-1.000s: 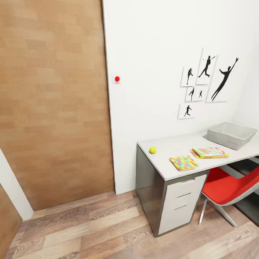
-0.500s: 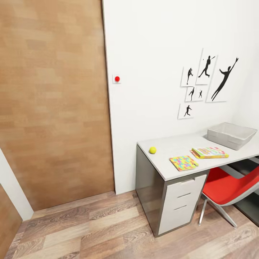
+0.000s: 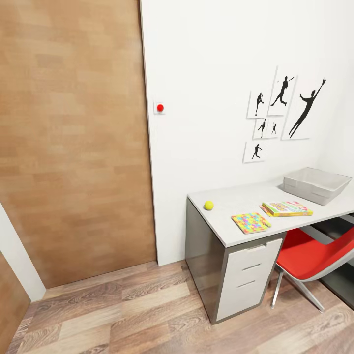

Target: Put all the toys in the child's room - the three board games (two on the bed and one on the table), the two jigsaw puzzles on the table, and the tennis ball on the table - inside the toy box on the table in the child's room.

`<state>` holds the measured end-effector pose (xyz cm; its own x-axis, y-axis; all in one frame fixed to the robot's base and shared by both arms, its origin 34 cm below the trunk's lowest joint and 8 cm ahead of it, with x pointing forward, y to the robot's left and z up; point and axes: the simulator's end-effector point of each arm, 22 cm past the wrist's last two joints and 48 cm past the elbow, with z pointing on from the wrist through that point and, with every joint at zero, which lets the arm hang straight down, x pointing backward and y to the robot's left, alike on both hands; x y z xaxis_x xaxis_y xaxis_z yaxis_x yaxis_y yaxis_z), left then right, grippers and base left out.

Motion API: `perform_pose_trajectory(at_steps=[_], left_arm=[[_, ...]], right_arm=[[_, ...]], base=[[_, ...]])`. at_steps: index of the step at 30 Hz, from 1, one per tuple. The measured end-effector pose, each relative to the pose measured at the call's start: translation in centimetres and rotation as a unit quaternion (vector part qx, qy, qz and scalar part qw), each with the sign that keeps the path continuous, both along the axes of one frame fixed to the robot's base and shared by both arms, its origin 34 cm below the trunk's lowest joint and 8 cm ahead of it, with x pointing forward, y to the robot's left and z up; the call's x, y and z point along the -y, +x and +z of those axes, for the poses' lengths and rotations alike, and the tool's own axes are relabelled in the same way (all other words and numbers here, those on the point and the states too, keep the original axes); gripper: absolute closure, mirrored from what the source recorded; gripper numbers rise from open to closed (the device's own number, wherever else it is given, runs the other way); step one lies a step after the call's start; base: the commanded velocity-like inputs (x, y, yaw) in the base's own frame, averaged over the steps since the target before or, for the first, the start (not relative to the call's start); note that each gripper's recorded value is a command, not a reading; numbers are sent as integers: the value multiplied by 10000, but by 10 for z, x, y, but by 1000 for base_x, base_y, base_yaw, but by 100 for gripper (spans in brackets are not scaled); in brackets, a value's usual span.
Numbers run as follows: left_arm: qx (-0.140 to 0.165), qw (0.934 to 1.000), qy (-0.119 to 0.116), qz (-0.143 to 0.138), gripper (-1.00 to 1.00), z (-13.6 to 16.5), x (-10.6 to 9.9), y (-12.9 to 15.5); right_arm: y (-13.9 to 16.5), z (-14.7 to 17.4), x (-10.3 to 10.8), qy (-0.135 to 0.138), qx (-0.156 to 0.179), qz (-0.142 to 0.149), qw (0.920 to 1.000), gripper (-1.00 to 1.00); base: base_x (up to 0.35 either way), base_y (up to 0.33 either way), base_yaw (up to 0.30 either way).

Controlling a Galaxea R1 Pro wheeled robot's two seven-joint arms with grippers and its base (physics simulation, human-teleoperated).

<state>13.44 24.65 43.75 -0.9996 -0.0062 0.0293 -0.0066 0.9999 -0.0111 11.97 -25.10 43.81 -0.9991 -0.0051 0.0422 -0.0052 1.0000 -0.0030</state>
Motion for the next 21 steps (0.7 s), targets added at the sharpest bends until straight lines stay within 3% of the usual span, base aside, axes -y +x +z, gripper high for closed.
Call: perform_pose_trajectory(at_steps=[19,21], left_arm=[[-2,10000,3,-9,-100,0,0,0],[120,9999,41,-2,-100,0,-4,14]], right_arm=[[0,0,0,9,-1,-12,10000,-100],[13,0,-4,32,79,-13,10000,-100]], base=[[0,0,0],[0,0,0]])
